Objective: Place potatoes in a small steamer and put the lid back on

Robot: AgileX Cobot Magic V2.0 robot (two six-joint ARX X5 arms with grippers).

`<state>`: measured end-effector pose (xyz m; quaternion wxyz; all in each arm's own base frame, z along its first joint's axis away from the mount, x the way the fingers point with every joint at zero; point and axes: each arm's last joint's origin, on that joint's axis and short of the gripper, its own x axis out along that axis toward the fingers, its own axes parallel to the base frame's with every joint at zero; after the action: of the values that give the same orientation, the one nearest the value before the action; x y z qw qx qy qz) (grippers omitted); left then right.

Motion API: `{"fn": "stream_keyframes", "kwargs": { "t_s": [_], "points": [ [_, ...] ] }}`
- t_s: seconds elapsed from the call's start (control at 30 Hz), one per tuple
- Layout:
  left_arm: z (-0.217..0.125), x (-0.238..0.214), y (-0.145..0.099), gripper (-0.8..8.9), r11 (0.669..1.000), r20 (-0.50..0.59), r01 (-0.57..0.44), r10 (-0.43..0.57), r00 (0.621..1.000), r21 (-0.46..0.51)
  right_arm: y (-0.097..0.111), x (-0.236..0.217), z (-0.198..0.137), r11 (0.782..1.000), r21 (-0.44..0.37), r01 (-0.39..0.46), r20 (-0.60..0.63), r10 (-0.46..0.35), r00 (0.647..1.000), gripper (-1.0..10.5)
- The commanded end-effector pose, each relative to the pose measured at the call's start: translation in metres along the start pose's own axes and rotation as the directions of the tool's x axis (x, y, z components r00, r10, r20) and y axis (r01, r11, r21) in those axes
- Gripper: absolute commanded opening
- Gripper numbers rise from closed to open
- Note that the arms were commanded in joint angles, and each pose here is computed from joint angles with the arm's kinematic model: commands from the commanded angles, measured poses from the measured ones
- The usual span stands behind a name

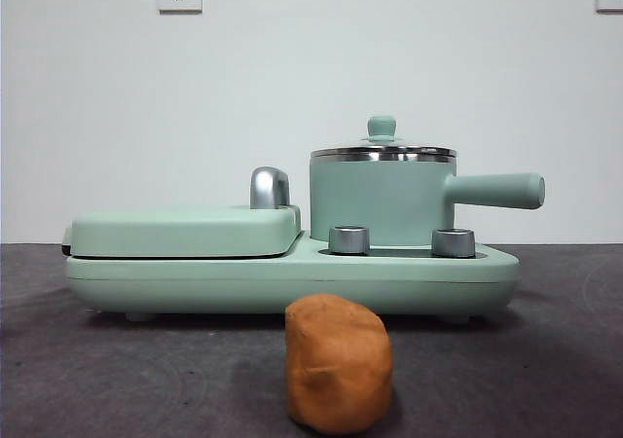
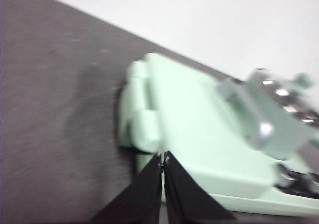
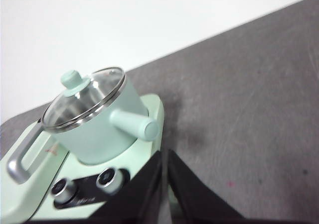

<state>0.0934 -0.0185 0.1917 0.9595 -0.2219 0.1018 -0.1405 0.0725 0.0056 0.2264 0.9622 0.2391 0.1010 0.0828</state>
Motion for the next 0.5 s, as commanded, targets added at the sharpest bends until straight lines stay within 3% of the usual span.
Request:
{"fn": "stream_keyframes", "kwargs": {
  "t_s": [0.03, 0.3, 0.5],
  "points": [
    [0.014, -0.001, -0.010, 0.08, 0.998, -0.042, 0.060, -0.060, 0.997, -0.008, 0.010, -0.006, 0.015, 1.000, -0.006, -0.014, -0.036, 0.014, 0.999, 0.1],
    [0.057, 0.009, -0.040, 0.08, 0.978, -0.221, 0.202, -0.187, 0.957, 0.046, 0.036, -0.008, 0.054, 0.985, -0.094, -0.145, -0.185, 0.125, 0.975, 0.1],
    [0.094, 0.021, -0.067, 0.08, 0.938, -0.304, 0.323, -0.273, 0.913, 0.128, 0.051, 0.000, 0.076, 0.949, -0.100, -0.299, -0.316, 0.255, 0.914, 0.1]
  ]
}}
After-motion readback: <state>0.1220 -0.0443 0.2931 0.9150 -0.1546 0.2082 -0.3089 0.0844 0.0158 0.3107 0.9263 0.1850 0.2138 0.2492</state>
